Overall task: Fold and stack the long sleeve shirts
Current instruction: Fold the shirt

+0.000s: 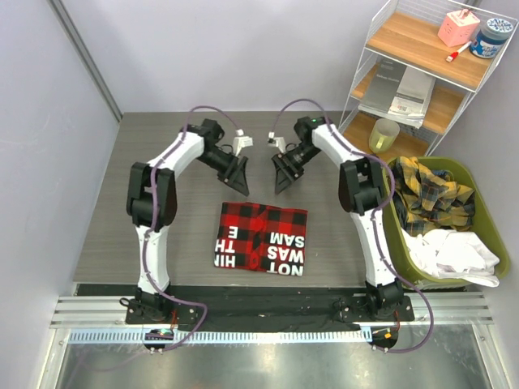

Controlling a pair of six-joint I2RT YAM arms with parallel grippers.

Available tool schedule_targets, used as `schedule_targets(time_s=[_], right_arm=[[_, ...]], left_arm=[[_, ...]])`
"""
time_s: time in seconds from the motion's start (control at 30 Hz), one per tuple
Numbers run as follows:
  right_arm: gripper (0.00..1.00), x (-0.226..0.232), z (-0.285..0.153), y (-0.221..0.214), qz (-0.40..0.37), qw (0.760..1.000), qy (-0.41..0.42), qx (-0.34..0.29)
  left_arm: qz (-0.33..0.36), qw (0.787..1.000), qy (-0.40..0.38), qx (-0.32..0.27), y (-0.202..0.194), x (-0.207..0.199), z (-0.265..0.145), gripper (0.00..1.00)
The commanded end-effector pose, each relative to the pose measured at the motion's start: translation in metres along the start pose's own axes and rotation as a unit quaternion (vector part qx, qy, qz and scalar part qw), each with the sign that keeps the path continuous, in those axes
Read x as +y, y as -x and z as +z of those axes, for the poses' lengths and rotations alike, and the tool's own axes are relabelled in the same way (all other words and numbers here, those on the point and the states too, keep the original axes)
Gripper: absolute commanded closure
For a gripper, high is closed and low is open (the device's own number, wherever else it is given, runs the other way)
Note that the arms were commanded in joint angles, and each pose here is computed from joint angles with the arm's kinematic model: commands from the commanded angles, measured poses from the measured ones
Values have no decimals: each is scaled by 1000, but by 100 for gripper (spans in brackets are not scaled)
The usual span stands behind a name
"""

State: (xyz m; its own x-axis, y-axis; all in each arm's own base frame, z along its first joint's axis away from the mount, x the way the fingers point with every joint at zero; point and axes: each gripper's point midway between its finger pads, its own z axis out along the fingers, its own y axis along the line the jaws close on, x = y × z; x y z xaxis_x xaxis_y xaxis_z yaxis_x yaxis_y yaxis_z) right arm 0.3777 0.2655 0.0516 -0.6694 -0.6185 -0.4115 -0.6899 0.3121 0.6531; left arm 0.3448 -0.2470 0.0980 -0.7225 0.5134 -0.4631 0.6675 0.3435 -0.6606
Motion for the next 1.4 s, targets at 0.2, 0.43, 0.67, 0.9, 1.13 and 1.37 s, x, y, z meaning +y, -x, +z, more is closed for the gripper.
schedule_targets(time_s=[0.2, 0.43, 0.67, 0.9, 1.13, 1.37], right_arm=[[9, 61, -60, -47, 13, 999, -4, 31], [13, 40, -40, -75, 17, 998, -5, 63], [46, 43, -36, -98, 3, 996, 11, 91], [99, 19, -43, -70, -2, 997, -45, 68], [99, -38, -47, -38, 6, 989, -139, 45], [98, -91, -47, -18, 42, 975, -217, 11]], left_arm=[[-10, 999, 42, 19, -31, 7, -20, 38], [-24, 997, 45, 59, -53, 22, -11, 40], [-57, 996, 27, 60, -70, 17, -7, 50], [-49, 997, 49, 15, -43, 26, -27, 91], [-96, 990, 98, 30, -47, 84, -31, 100], [-139, 976, 165, 26, -47, 117, -32, 99]])
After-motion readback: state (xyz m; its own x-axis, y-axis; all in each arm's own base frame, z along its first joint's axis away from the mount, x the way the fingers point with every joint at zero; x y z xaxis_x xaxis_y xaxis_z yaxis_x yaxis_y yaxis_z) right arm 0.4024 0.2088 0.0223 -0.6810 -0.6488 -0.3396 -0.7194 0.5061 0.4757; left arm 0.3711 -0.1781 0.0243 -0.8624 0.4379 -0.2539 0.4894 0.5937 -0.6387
